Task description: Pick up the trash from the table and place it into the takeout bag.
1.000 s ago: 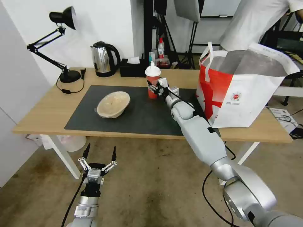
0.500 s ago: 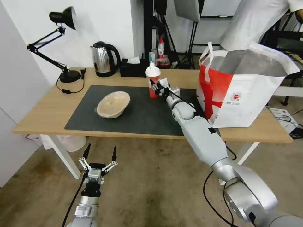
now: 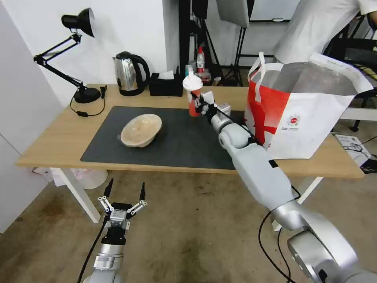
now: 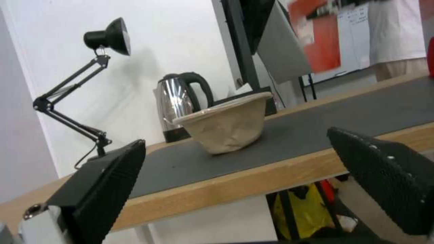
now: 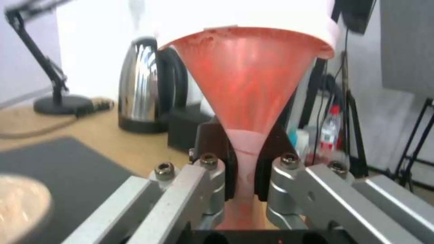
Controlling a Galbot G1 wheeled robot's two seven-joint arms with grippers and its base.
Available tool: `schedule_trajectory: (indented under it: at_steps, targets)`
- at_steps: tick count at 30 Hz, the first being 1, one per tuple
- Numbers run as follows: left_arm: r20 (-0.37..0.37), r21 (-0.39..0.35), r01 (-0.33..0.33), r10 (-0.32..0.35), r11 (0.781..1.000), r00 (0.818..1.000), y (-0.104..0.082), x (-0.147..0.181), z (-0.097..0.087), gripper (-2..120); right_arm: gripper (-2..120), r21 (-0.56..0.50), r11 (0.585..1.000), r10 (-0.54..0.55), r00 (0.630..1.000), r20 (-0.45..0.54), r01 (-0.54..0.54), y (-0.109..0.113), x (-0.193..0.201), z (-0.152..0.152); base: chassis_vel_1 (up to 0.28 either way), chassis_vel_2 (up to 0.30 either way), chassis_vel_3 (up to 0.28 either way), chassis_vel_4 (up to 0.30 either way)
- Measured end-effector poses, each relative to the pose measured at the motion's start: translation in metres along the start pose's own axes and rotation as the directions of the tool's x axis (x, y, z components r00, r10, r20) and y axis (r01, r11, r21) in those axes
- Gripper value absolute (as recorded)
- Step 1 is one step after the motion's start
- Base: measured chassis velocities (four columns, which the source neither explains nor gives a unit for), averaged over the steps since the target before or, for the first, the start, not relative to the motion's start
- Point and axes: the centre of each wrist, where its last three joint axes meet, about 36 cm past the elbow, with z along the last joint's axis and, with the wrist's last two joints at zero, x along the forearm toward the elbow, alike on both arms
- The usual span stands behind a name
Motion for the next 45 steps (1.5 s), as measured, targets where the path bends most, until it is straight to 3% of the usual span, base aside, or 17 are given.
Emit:
schedule_trajectory:
  at_steps: [4,6,19,26,33,37,45]
  targets:
    - [-0.001,0.001,-0.001,0.001,1.0,1.0,0.0,0.0,0.0,100,5,-0.005,1.0,-0.002,1.0,0.025,0.002,-0.003,0.006,-0.012,0.0,0.0,0.0,0.0]
    - [-0.001,0.002,-0.002,0.002,1.0,1.0,-0.001,0.0,0.0,100,5,-0.011,1.0,-0.005,0.998,0.067,0.005,-0.007,0.018,-0.035,0.0,0.0,0.0,0.0]
    - [0.0,0.006,-0.01,0.01,1.0,1.0,-0.004,0.001,-0.003,100,5,-0.008,1.0,-0.016,0.986,0.168,0.017,-0.018,0.055,-0.116,0.0,0.0,0.0,0.0]
    - [-0.001,0.008,-0.012,0.012,1.0,1.0,-0.005,0.0,-0.003,100,5,0.019,1.0,-0.017,0.983,0.185,0.014,-0.029,0.064,-0.142,0.0,0.0,0.0,0.0]
    - [-0.001,0.008,-0.013,0.013,1.0,1.0,-0.005,0.0,-0.004,100,5,0.048,0.999,0.003,0.976,0.219,-0.014,-0.049,0.068,-0.167,0.0,0.0,0.0,0.0]
    - [-0.001,0.009,-0.016,0.016,1.0,1.0,-0.006,0.0,-0.004,100,5,0.083,0.994,0.045,0.969,0.242,-0.067,-0.076,0.077,-0.186,0.0,0.0,0.0,0.0]
    - [0.0,0.007,-0.016,0.016,1.0,1.0,-0.005,0.0,-0.005,100,5,0.133,0.98,0.114,0.969,0.22,-0.145,-0.114,0.099,-0.189,0.0,0.0,0.0,0.0]
